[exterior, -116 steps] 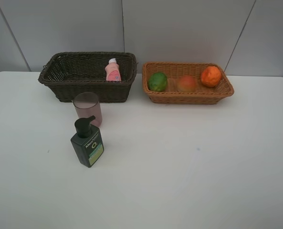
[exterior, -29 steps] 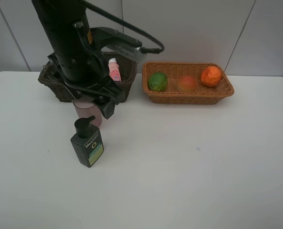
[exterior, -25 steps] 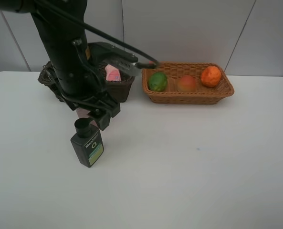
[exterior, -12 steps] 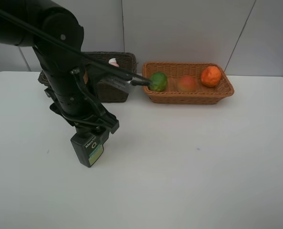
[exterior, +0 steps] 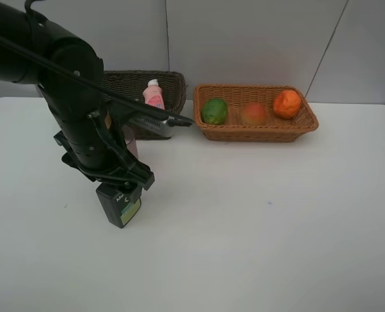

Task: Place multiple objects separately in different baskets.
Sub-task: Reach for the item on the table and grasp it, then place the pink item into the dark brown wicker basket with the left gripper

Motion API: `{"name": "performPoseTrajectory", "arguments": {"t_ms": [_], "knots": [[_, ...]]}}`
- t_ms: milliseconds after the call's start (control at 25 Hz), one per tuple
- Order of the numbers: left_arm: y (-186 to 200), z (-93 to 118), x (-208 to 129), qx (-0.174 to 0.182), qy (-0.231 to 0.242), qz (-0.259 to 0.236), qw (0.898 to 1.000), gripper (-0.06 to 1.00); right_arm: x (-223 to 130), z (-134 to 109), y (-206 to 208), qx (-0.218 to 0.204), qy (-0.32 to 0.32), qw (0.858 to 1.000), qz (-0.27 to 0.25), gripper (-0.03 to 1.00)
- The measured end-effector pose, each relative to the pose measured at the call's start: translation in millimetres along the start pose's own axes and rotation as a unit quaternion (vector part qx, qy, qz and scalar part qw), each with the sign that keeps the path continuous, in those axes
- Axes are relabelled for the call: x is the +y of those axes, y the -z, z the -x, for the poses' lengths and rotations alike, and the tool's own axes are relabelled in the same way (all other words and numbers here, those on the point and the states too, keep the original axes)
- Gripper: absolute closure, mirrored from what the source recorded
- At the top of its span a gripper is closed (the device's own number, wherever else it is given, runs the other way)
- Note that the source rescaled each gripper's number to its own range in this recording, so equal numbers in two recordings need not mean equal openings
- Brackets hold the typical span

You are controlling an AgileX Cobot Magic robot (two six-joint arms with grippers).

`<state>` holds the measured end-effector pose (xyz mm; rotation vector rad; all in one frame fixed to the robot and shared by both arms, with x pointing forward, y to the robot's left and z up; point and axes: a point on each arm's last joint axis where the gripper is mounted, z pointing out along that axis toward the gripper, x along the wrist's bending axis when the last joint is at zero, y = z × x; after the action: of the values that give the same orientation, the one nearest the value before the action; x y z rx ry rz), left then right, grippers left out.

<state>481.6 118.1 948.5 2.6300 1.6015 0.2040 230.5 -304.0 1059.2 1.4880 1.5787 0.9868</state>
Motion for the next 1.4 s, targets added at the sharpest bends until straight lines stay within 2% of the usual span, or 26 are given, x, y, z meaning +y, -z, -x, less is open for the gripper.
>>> {"name": "performPoseTrajectory", "arguments": {"t_ms": [240, 360, 520, 640, 1400], "knots": [[-0.9, 0.7, 1.7, -0.004, 0.000, 0.013, 1.000, -0.05, 0.0, 0.0, 0.0, 0.000, 0.000, 1.000, 0.000, 0.03], [-0.9, 0.8, 2.1, -0.005, 0.000, 0.016, 1.000, 0.02, 0.0, 0.0, 0.0, 0.000, 0.000, 1.000, 0.000, 0.03], [-0.9, 1.0, 2.8, -0.006, 0.000, 0.019, 1.000, 0.21, 0.0, 0.0, 0.0, 0.000, 0.000, 1.000, 0.000, 0.03], [-3.6, 1.3, 2.9, -0.005, 0.001, 0.015, 1.000, 0.45, 0.0, 0.0, 0.0, 0.000, 0.000, 1.000, 0.000, 0.03], [-6.6, 3.3, 4.7, -0.011, 0.007, 0.009, 1.000, 0.44, 0.0, 0.0, 0.0, 0.000, 0.000, 1.000, 0.000, 0.03]]}}
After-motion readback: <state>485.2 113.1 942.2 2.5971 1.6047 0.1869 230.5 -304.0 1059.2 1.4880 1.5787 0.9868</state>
